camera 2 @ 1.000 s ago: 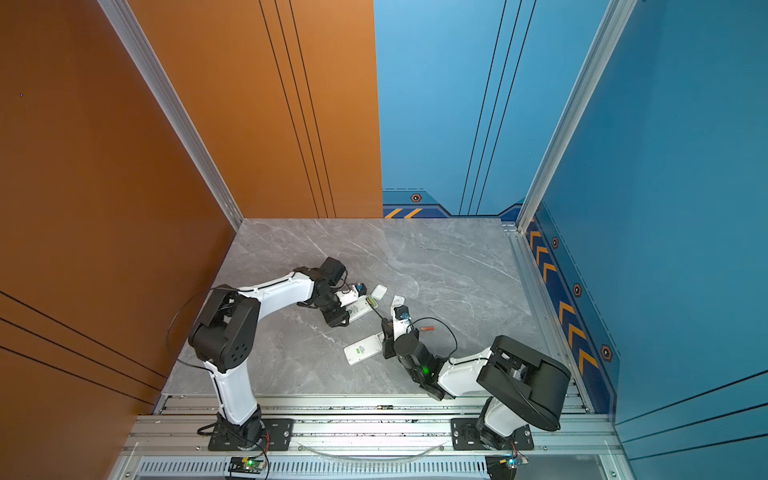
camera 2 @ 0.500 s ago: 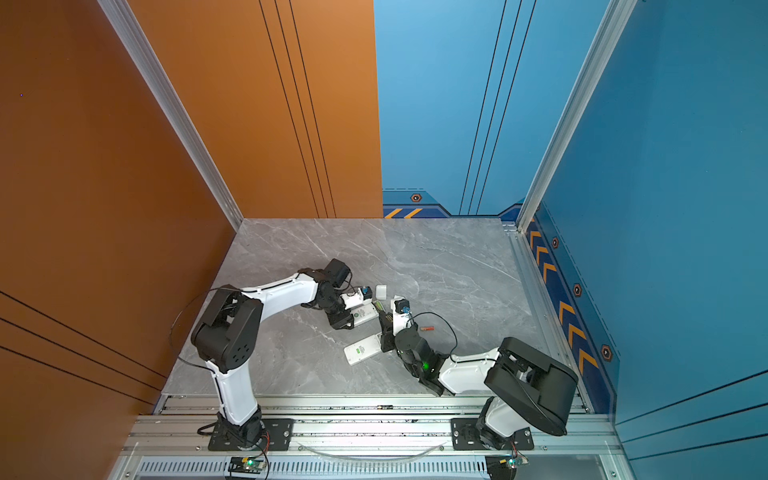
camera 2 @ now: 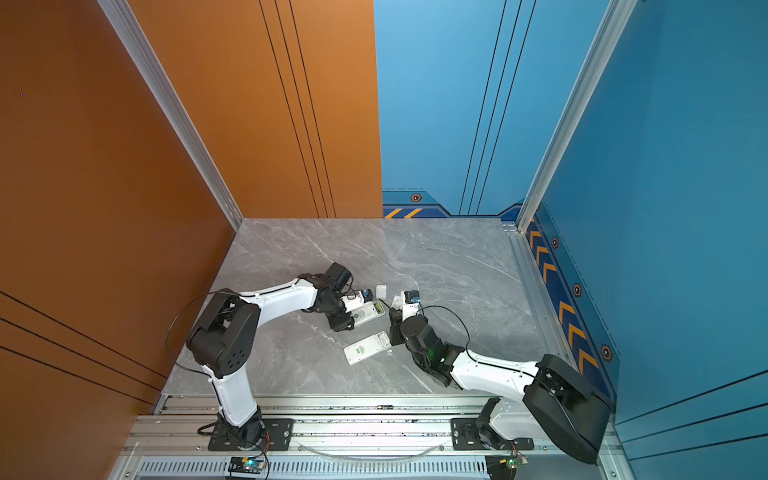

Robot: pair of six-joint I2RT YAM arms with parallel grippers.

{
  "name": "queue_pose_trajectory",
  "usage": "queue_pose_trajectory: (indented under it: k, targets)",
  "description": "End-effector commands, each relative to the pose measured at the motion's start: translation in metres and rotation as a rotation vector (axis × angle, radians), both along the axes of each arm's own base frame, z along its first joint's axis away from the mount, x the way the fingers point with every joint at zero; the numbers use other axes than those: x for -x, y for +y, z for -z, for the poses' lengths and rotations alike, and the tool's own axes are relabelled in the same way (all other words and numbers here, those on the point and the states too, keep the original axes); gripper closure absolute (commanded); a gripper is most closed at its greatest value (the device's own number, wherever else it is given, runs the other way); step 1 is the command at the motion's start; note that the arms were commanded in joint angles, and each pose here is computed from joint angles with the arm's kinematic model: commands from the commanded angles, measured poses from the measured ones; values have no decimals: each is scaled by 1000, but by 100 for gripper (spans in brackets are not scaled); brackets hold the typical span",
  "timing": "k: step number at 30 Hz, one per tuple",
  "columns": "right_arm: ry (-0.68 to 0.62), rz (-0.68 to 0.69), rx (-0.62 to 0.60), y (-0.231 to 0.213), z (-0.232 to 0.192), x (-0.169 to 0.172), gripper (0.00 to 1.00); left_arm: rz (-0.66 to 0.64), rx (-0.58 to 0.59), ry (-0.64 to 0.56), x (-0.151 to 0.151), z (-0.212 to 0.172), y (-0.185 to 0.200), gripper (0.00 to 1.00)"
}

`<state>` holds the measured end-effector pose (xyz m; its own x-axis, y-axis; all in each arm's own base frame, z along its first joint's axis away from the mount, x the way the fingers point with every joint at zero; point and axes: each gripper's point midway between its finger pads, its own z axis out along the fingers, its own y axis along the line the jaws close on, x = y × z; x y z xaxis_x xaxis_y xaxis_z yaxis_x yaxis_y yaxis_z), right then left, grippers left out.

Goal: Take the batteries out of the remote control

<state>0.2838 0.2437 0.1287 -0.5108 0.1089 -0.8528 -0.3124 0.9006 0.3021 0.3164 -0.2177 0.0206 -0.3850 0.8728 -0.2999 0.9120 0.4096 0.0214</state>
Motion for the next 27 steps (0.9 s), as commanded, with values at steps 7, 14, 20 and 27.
queue_pose_trajectory:
  k: [7, 14, 20, 27]
  targets:
    - [171, -39, -63, 3, 2, -3, 100, 11, -131, 70, 29, 29, 21, 100]
    - [198, -68, -69, 14, 4, -11, 100, 19, -131, 53, 28, 27, 19, 100]
    - [193, -46, -58, 11, 5, -19, 100, 19, -127, 45, 27, 25, 18, 100]
    - [210, -63, -34, 13, 10, -24, 100, 19, -132, 38, 27, 26, 18, 100]
